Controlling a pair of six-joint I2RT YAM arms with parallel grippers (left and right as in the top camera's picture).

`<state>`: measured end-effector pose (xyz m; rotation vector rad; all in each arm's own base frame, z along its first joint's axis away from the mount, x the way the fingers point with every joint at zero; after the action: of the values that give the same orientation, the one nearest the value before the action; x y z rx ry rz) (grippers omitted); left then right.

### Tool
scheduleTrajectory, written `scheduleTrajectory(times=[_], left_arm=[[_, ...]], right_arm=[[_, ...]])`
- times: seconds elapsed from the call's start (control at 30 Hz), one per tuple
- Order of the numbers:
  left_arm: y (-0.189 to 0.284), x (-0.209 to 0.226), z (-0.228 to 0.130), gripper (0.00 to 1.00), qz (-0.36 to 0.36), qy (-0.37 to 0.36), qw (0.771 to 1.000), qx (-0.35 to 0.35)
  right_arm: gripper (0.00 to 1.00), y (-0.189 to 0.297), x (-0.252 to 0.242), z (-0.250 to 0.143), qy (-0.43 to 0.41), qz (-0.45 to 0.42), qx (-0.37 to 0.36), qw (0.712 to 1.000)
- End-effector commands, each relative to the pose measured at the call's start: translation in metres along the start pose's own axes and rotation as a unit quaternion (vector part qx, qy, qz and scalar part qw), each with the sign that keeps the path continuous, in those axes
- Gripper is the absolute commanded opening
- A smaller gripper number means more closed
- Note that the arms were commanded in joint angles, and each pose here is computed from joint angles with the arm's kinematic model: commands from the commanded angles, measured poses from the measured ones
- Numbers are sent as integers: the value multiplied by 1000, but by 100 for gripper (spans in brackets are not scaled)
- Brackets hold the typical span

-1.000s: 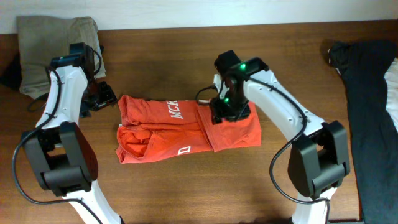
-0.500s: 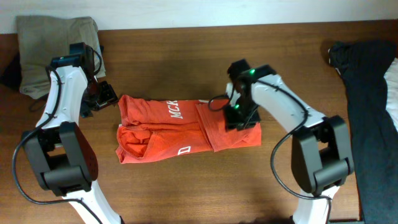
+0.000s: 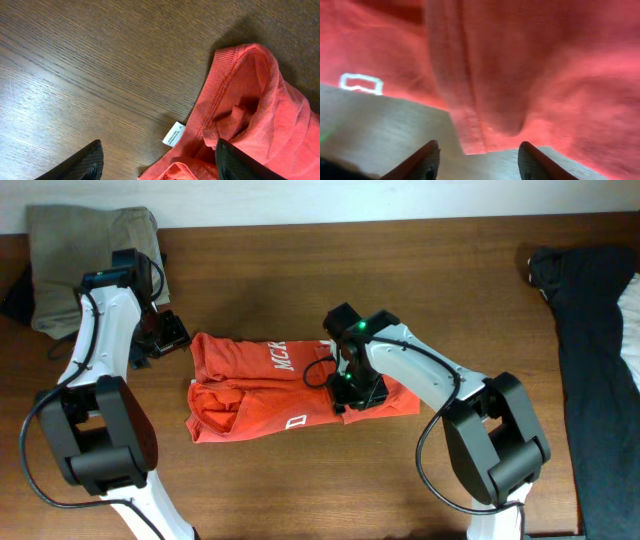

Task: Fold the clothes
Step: 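Fold the right end leftward over the strip with the right gripper, then release and raise the right gripper away to the right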

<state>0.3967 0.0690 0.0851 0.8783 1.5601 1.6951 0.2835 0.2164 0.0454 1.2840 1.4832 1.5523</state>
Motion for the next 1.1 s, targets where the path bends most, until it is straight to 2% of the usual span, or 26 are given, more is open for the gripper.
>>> scheduleTrajectory(times=[0.0, 0.23, 0.47, 0.67, 0.8, 0.9, 1.07], left_arm=[[-5, -1, -4, 71, 0, -3, 1000, 9], [-5, -1, -4, 71, 0, -3, 1000, 9], [-5, -1, -3, 72, 0, -8, 1000, 9], [-5, -1, -4, 72, 0, -8, 1000, 9], [-5, -1, -4, 71, 0, -8, 1000, 9], [-5, -1, -4, 72, 0, -9, 1000, 9], [-5, -1, -4, 72, 1, -9, 1000, 10]], right_arm=[[54, -16, -4, -3, -15, -55, 8, 998], [53, -33, -2, 0, -35, -60, 15, 997], [4, -25, 1, 8, -40, -60, 4, 997], [4, 11, 10, 16, -39, -64, -1, 997], [4, 9, 20, 14, -33, -50, 3, 998], [10, 5, 33, 17, -16, -44, -5, 999], [13, 0, 55, 15, 9, -34, -10, 999]])
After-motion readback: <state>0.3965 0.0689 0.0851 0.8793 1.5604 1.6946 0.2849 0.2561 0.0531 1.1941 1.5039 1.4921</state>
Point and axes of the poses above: each gripper's point midway between its finger pads, its own y axis back along the fingers, its own x axis along the line the jaws close on, z = x × y, the point moved 1 cm from there along y, back along the fingers, and after that the axes turned 6 degrees about y, right-handed, at the moved point
